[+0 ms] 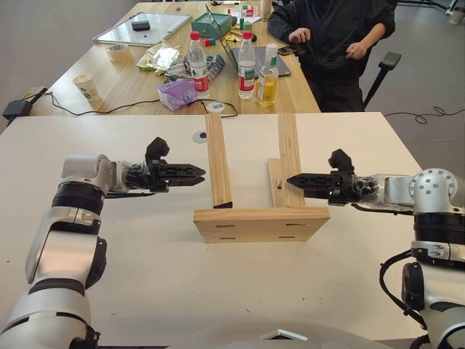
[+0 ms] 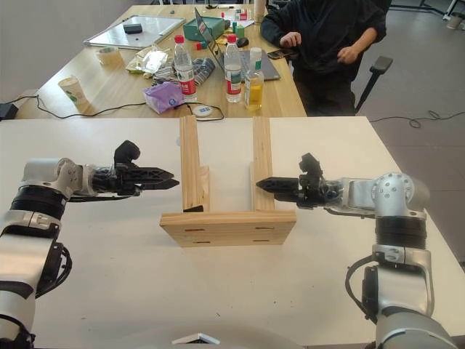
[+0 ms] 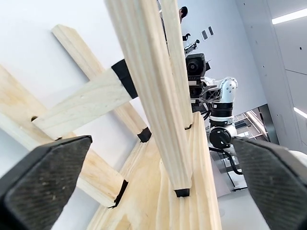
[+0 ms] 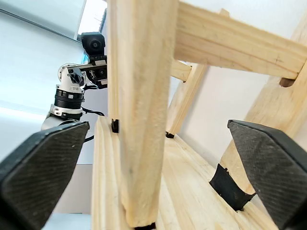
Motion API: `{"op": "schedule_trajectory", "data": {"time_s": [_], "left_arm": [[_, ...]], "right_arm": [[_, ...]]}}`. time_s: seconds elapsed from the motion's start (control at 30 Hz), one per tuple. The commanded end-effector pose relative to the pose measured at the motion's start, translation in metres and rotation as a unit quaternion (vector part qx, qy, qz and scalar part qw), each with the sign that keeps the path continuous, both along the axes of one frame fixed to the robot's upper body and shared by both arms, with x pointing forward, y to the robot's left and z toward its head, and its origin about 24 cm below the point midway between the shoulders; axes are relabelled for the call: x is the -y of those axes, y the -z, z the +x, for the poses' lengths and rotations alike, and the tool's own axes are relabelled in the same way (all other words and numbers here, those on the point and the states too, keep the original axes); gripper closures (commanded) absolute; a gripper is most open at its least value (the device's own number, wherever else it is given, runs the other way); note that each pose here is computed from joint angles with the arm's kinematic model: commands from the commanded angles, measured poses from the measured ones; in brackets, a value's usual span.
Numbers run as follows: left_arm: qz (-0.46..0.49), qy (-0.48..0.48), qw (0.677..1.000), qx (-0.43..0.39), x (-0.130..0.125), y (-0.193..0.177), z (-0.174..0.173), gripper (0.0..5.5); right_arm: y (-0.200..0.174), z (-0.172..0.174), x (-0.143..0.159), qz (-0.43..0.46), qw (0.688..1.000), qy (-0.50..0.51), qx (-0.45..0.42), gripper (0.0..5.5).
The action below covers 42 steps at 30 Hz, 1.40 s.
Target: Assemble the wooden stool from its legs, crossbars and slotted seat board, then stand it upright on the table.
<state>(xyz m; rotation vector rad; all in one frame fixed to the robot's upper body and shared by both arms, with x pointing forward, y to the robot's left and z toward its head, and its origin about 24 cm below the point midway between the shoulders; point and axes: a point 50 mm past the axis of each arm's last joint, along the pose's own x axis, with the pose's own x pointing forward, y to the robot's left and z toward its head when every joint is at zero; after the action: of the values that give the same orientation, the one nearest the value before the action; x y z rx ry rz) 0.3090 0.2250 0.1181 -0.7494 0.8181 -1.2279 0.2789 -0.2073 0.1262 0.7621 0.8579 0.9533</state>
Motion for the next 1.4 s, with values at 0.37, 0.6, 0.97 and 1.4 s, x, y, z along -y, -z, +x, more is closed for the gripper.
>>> {"op": "schedule_trajectory", "data": {"time_s": [0.37,0.6,0.97,1.4], "left_arm": [[0.152,-0.016,0.92,0.36,-0.062,-0.01,-0.052,0.13],[0.169,0.058,0.888,0.424,-0.038,0.033,-0.073,0.13],[0.116,0.041,0.897,0.424,0.007,0.066,-0.074,0.72],[0.093,0.059,0.896,0.431,0.022,0.064,-0.07,3.01]], "right_arm": [[-0.017,-0.083,0.084,-0.143,0.933,-0.045,0.327,0.16],[0.026,-0.085,0.057,-0.219,0.88,-0.099,0.41,0.16],[0.06,-0.059,0.022,-0.203,0.875,-0.132,0.419,0.1],[0.056,-0.054,0.009,-0.171,0.876,-0.139,0.429,2.63]]}}
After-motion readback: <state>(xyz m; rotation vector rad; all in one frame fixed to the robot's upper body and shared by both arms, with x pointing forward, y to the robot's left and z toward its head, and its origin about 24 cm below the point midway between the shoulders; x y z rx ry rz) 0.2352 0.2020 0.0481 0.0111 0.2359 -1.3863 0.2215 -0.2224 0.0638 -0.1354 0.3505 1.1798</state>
